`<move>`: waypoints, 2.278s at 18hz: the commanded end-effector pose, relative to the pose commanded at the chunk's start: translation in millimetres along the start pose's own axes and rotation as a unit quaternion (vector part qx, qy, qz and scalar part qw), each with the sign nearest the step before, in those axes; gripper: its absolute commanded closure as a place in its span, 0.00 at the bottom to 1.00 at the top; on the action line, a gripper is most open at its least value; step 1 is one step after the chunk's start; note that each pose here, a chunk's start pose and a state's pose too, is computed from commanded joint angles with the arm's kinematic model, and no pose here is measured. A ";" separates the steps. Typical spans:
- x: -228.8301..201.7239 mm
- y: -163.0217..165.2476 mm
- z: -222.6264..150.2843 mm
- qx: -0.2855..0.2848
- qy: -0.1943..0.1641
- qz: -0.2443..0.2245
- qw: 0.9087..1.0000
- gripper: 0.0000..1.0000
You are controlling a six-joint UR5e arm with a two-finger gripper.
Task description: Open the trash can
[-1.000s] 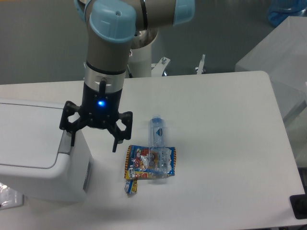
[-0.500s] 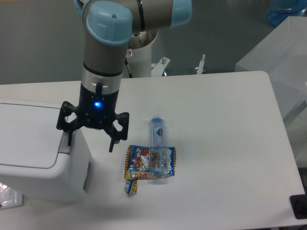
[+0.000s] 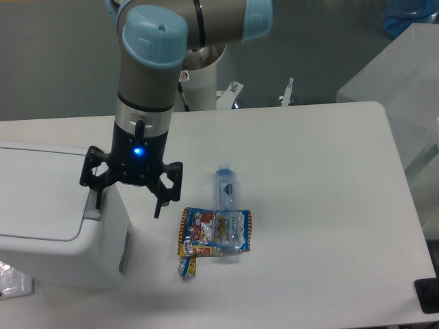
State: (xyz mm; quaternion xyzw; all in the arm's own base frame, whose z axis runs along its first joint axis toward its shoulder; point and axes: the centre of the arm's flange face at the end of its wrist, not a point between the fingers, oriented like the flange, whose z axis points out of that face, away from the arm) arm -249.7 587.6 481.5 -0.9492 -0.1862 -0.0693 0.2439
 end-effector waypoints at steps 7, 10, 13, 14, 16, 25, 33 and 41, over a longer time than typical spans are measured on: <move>0.8 0.1 0.2 0.000 0.000 0.001 1.000 0.00; -0.3 0.9 1.3 -0.001 0.000 -0.001 1.000 0.00; 0.6 1.5 2.1 -0.002 0.001 0.000 1.000 0.00; 0.6 1.5 2.1 -0.002 0.001 0.001 1.000 0.00; -0.5 1.5 1.9 -0.002 0.000 -0.001 1.000 0.00; -0.9 1.4 2.9 -0.003 0.000 0.000 1.000 0.00; 0.5 -23.3 -30.5 0.054 -0.016 0.026 0.998 0.00; -17.5 -43.2 -66.1 0.080 -0.094 0.073 0.990 0.00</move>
